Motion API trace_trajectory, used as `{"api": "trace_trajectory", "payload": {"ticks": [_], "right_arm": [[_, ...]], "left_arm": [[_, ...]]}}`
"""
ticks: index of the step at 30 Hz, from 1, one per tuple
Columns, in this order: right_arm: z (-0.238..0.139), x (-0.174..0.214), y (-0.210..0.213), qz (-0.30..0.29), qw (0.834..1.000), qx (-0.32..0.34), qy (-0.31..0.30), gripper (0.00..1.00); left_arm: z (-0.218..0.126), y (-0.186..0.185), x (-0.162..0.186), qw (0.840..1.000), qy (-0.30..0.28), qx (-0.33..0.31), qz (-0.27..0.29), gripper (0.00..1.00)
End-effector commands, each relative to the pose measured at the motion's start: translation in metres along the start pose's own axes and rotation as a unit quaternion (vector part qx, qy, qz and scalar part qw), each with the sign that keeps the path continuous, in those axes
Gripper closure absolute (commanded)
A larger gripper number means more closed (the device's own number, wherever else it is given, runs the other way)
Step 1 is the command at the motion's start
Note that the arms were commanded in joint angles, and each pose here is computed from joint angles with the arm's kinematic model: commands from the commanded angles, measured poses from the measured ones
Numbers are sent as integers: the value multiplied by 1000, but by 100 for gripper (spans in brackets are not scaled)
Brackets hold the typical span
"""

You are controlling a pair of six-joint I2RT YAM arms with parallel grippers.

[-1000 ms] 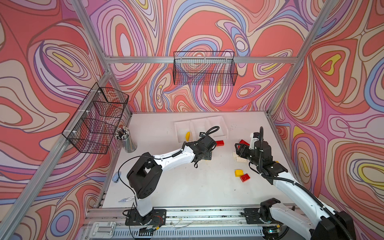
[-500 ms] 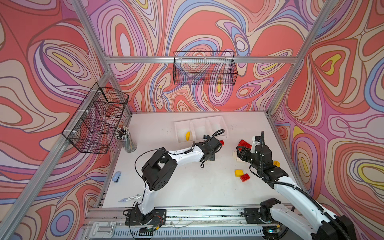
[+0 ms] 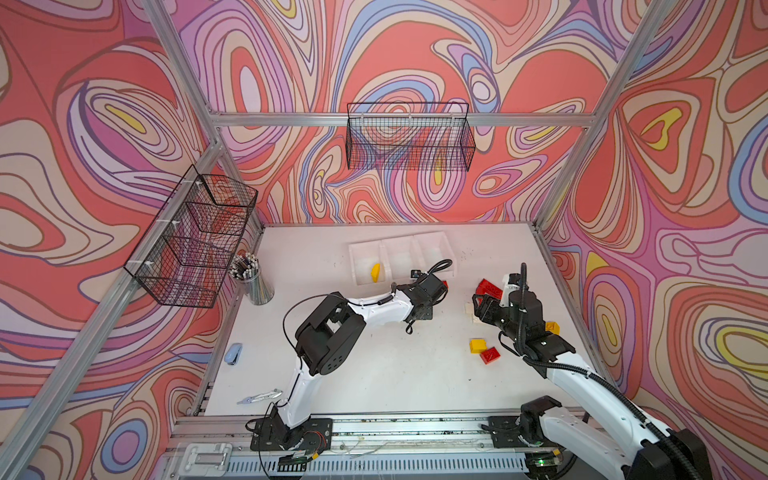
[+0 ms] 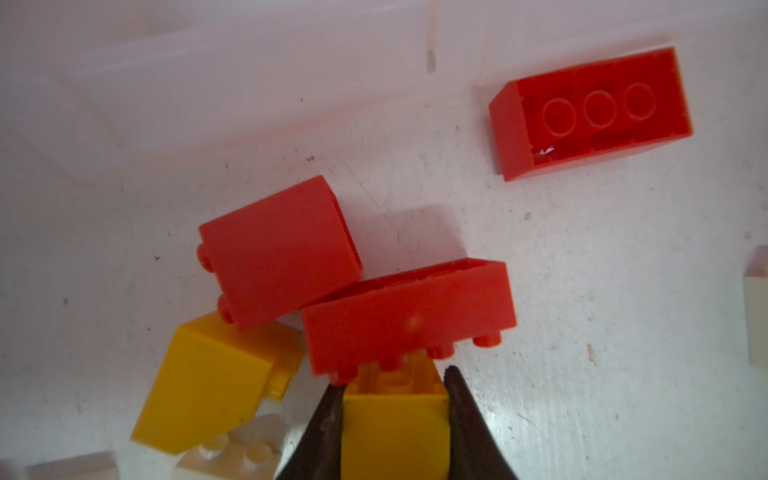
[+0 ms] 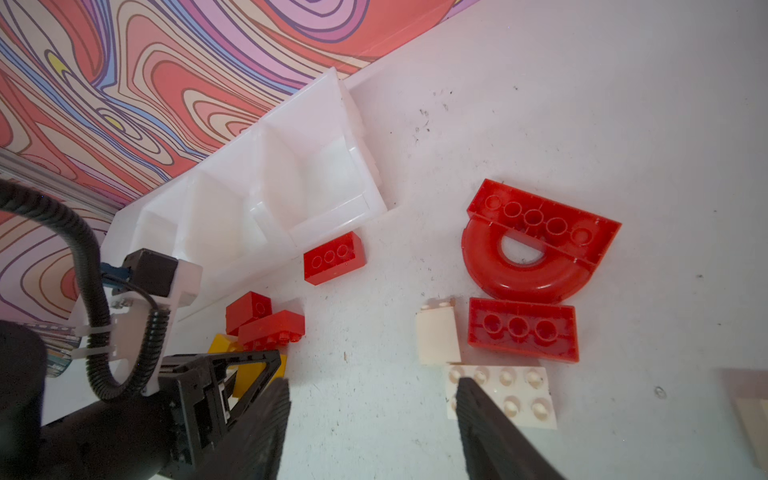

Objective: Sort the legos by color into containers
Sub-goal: 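Grasp the yellow square brick with the left gripper while the right arm withdraws, then carry the yellow square brick with the left gripper into the yellow compartment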

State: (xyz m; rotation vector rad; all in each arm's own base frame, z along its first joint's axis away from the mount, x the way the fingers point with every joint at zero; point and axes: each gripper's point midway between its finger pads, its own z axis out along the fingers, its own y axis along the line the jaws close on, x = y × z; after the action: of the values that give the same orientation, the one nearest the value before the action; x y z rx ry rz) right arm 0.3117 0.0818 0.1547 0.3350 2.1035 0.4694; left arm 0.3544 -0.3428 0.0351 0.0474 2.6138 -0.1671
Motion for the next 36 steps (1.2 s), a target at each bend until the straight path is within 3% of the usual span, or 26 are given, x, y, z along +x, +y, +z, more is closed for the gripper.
{"api": "trace_trajectory", "payload": {"ticks": [1,9,15,19,26,36], "right_arm": [[1,1,-2,-2,1000,2,1,33],[2,4,2,-3,1000,-7,9,33],[4,12,5,-5,999,-21,24,33],[6,16,8,-3,999,-33,32,33],[7,16,19,1,997,-67,28,33],[13,19,21,3,997,-74,35,33]], "left_arm": [[-4,-4,-5,1000,-7,5,-6,84],[-41,-1,-22,999,-36,26,-16,86],[-99,4,-66,994,-96,43,-7,84],[-118,25,-95,992,-118,39,-12,84],[-109,91,-140,989,-129,14,-64,84],[-60,135,-175,990,-103,-27,-88,84]]}}
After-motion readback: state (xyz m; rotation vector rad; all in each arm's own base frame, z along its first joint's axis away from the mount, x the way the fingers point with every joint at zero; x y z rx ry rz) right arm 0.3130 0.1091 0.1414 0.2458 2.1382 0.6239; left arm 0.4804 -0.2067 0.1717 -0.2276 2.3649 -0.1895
